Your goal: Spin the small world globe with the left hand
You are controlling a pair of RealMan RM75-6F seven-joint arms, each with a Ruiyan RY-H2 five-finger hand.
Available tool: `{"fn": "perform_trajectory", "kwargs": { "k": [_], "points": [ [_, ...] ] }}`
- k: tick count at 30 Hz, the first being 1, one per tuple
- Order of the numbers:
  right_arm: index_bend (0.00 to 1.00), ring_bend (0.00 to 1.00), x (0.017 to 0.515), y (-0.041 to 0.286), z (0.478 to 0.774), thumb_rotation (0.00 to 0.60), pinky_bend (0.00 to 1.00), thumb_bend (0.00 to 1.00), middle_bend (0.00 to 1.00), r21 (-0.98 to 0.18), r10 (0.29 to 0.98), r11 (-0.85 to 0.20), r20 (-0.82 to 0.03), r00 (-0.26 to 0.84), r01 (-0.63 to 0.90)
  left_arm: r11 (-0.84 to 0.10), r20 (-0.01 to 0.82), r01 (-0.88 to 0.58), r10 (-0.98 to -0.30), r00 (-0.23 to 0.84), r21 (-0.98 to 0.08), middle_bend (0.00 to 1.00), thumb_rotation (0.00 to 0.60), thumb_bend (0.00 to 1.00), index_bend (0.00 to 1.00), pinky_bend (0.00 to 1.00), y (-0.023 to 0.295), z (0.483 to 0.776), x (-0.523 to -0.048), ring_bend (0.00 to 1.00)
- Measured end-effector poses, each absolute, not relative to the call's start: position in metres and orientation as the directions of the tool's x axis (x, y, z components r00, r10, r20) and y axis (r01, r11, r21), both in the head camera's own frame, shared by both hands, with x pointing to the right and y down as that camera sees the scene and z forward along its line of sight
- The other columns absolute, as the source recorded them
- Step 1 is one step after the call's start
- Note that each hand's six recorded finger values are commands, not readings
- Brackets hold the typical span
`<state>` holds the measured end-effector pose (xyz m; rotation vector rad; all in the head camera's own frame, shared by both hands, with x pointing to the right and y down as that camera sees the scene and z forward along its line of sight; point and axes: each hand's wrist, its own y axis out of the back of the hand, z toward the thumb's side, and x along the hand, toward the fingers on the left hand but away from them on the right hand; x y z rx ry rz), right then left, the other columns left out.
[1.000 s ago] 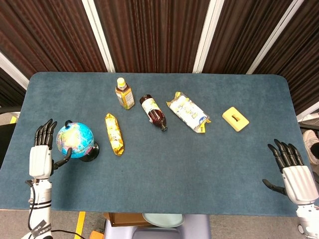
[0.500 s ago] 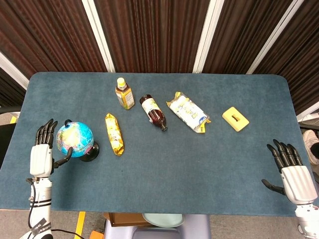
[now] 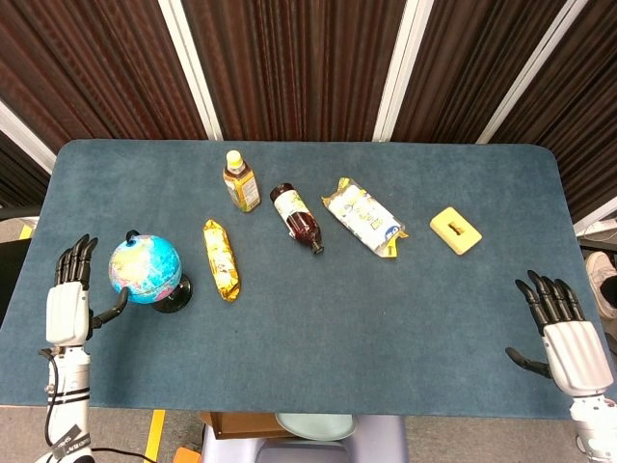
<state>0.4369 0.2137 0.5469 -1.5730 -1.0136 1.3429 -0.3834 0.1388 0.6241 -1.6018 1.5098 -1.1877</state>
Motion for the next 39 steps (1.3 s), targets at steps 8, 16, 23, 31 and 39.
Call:
{"fn": "perform_trajectory", "kwargs": {
  "k": [8, 16, 23, 31, 39],
  "points": [
    [0.00, 0.00, 0.436, 0.214, 0.548, 0.600, 0.00, 0.05, 0.00, -0.936, 0.935, -0.347, -0.338, 0.110, 0.067, -0.138, 0.189, -0.412, -0.978, -0.085, -0.901, 0.00, 0.600, 0.35, 0.00, 0.02, 0.133, 0.631, -0.393, 0.00],
    [0.00, 0.00, 0.436, 0.213, 0.549, 0.600, 0.00, 0.05, 0.00, -0.936, 0.935, -0.347, -0.339, 0.107, 0.063, -0.136, 0.196, -0.413, -0.975, -0.105, -0.901, 0.00, 0.600, 0.35, 0.00, 0.02, 0.129, 0.636, -0.401, 0.00],
    [0.00, 0.00, 0.435, 0.213, 0.551, 0.600, 0.00, 0.05, 0.00, -0.935, 0.934, -0.350, -0.342, 0.105, 0.058, -0.133, 0.203, -0.429, -0.972, -0.121, -0.894, 0.00, 0.600, 0.35, 0.00, 0.02, 0.123, 0.642, -0.406, 0.00],
    [0.00, 0.00, 0.435, 0.213, 0.551, 0.600, 0.00, 0.05, 0.00, -0.935, 0.934, -0.349, -0.343, 0.104, 0.054, -0.106, 0.184, -0.427, -0.972, -0.146, -0.898, 0.00, 0.600, 0.35, 0.00, 0.02, 0.115, 0.641, -0.418, 0.00],
    [0.00, 0.00, 0.434, 0.216, 0.548, 0.600, 0.00, 0.05, 0.00, -0.936, 0.934, -0.348, -0.339, 0.114, 0.063, -0.010, 0.103, -0.457, -0.979, -0.178, -0.890, 0.00, 0.600, 0.38, 0.00, 0.02, 0.123, 0.615, -0.432, 0.00]
  ]
}}
